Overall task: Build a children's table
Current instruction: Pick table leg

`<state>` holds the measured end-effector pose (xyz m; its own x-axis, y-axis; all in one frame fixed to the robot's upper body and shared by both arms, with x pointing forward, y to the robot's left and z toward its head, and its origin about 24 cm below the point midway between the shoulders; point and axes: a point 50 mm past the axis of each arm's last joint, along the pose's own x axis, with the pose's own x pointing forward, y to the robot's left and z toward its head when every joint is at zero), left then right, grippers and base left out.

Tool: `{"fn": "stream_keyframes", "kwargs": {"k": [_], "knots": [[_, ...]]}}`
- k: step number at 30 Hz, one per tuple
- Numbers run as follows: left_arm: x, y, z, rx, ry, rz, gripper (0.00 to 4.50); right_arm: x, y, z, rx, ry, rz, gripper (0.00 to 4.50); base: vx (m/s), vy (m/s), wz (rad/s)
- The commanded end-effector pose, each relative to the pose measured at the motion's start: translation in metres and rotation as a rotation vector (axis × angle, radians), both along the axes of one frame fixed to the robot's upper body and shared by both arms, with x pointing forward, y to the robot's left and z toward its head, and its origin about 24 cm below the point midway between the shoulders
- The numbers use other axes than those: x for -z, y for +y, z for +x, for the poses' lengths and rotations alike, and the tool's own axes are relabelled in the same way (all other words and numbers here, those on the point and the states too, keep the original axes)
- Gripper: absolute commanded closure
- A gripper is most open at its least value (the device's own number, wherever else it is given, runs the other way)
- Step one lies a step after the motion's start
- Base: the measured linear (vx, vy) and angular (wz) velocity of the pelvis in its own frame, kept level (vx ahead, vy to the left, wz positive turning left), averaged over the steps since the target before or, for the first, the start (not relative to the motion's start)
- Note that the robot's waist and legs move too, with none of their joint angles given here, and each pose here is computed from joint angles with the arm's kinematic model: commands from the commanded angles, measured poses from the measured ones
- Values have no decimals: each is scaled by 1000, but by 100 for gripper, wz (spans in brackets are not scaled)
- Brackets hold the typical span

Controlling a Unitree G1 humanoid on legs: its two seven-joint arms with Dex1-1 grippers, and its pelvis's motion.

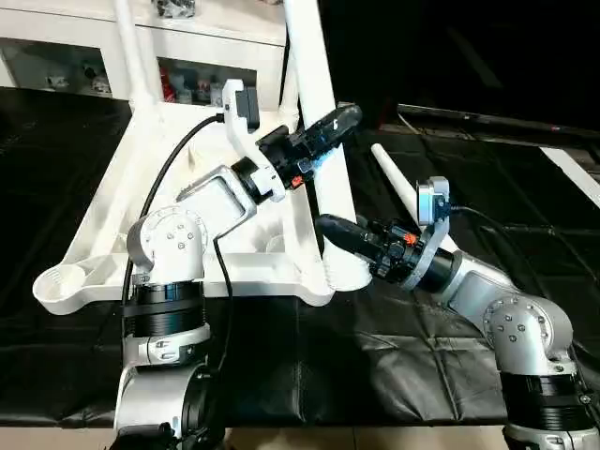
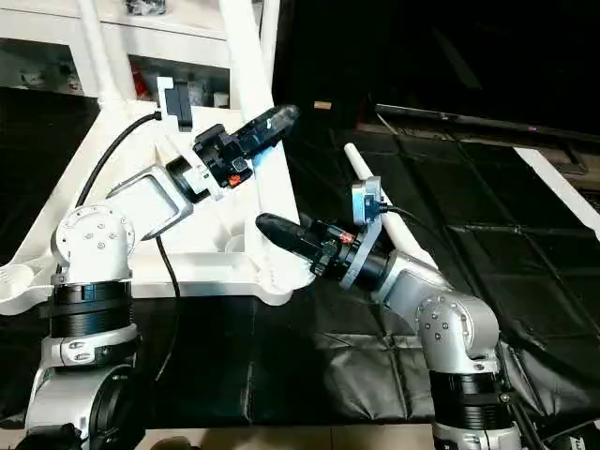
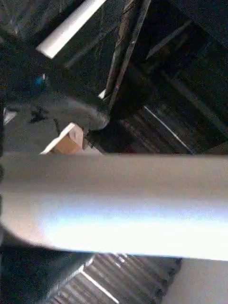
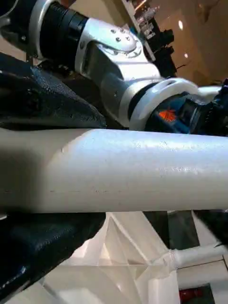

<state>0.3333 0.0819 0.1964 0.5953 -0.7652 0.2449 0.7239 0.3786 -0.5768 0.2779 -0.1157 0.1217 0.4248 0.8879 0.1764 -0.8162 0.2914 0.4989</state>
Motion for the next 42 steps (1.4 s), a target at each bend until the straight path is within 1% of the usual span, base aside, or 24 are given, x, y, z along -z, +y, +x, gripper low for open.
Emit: {"fn": "stream_keyframes", "kwargs": {"k": [1,2,3,6,7,8,9,11,12,13,16,19,24,26,28,29,32,33,36,39,40,41,42], "knots": [[-7,1,3,-43,-28,43,147,-8,-4,-1,10,-57,-1,257,0,0,0],[-6,1,3,-48,-26,60,147,-7,-4,1,23,-56,-6,257,0,0,0],[-5,0,2,-54,-17,75,169,-7,-4,3,39,-56,-8,257,0,0,0],[-7,0,1,-57,-17,77,177,-8,-3,4,49,-61,-12,257,0,0,0],[-8,1,1,-61,-13,72,199,-8,-3,4,50,-64,-17,257,0,0,0],[-8,1,1,-62,-13,71,199,-8,-3,4,51,-65,-18,257,0,0,0],[-9,1,2,-68,-9,71,215,-7,-4,5,58,-68,-30,257,0,0,0],[-10,1,2,-69,-15,78,225,-6,-4,6,62,-69,-37,257,0,0,0],[-10,1,2,-67,-17,78,248,-5,-4,6,64,-69,-39,257,0,0,0],[-11,1,2,-67,-17,78,255,-5,-4,6,65,-70,-42,257,0,0,0],[-11,0,2,-71,-15,98,264,-4,-3,7,70,-73,-53,257,0,0,0],[-9,0,5,-95,3,144,266,-2,-2,9,84,-76,-86,257,0,0,0],[-13,1,7,-117,-2,140,266,-2,-1,10,91,-82,-91,257,0,0,0],[-14,1,7,-133,-17,149,267,-2,-1,10,95,-84,-91,257,0,0,0],[-15,2,8,-141,-25,153,267,-2,-1,10,95,-84,-91,190,0,0,0],[-17,2,8,-153,-37,161,267,-1,-1,10,95,-84,-93,190,0,0,0],[-21,3,9,-183,-96,240,267,2,-3,13,129,-66,-108,177,0,0,0],[-22,4,9,-190,-111,264,267,2,-4,14,133,-61,-111,150,0,0,0],[-23,5,10,-199,-116,270,268,0,-4,16,160,-83,-101,143,0,0,0],[-24,6,10,-204,-132,294,268,-5,-7,20,219,-138,-133,108,0,0,0],[-24,6,10,-204,-132,294,268,-5,-7,20,219,-138,-133,102,0,0,0],[-24,6,11,-202,-151,322,268,-7,-9,22,221,-130,-127,100,0,0,0],[-24,7,11,-204,-159,341,268,-9,-10,22,214,-136,-151,100,0,0,0]]}}
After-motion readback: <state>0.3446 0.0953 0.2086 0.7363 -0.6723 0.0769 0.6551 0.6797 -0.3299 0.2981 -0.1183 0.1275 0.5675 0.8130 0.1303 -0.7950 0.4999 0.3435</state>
